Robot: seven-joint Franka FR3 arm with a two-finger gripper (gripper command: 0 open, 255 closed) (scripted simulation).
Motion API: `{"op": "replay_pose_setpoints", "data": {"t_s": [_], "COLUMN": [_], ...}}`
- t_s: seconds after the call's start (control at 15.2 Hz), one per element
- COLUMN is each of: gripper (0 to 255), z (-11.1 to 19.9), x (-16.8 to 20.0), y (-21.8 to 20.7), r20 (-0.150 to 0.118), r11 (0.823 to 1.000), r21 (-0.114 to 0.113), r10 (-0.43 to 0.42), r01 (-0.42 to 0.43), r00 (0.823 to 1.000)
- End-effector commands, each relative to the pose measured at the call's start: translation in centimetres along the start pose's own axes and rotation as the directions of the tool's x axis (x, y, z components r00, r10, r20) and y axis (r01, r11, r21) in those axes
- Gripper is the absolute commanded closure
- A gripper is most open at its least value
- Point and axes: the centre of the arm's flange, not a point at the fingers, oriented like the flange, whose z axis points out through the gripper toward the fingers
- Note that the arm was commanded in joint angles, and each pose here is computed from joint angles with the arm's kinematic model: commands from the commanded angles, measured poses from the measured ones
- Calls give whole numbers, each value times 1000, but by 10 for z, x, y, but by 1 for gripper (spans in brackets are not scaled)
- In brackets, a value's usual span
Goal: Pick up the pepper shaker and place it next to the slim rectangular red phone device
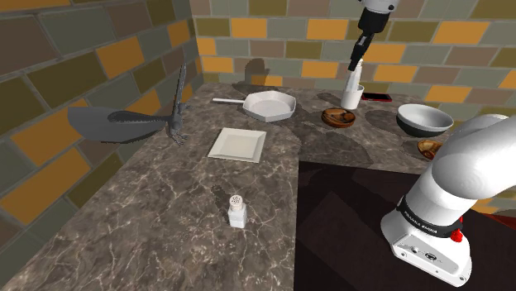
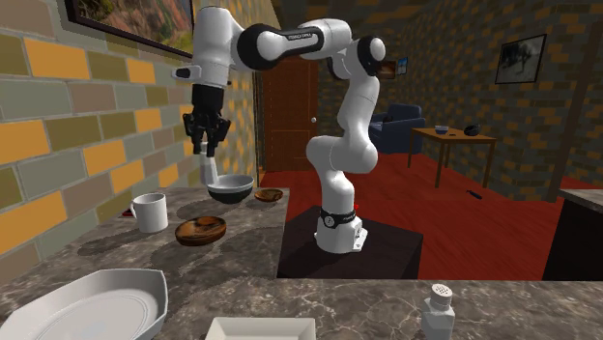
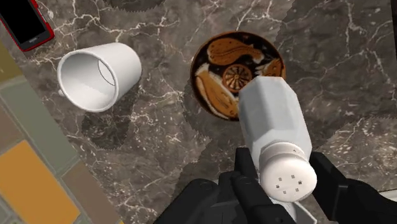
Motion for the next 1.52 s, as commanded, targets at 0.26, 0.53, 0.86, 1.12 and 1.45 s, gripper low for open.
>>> {"op": "replay_pose_setpoints", "data": {"t_s": [0.26, 0.53, 0.86, 1.12, 1.45], "gripper": [255, 255, 255, 255, 255], "z": [-2, -2, -2, -2, 8], "x": [-38, -62, -93, -118, -141], "y": [71, 118, 176, 223, 262], "r20": [0, 0, 0, 0, 0], "r11": [1000, 1000, 1000, 1000, 1000], "r21": [0, 0, 0, 0, 0], "r10": [-1, -1, -1, -1, -1], "r01": [1, 1, 1, 1, 1], "r00": [1000, 1000, 1000, 1000, 1000]}}
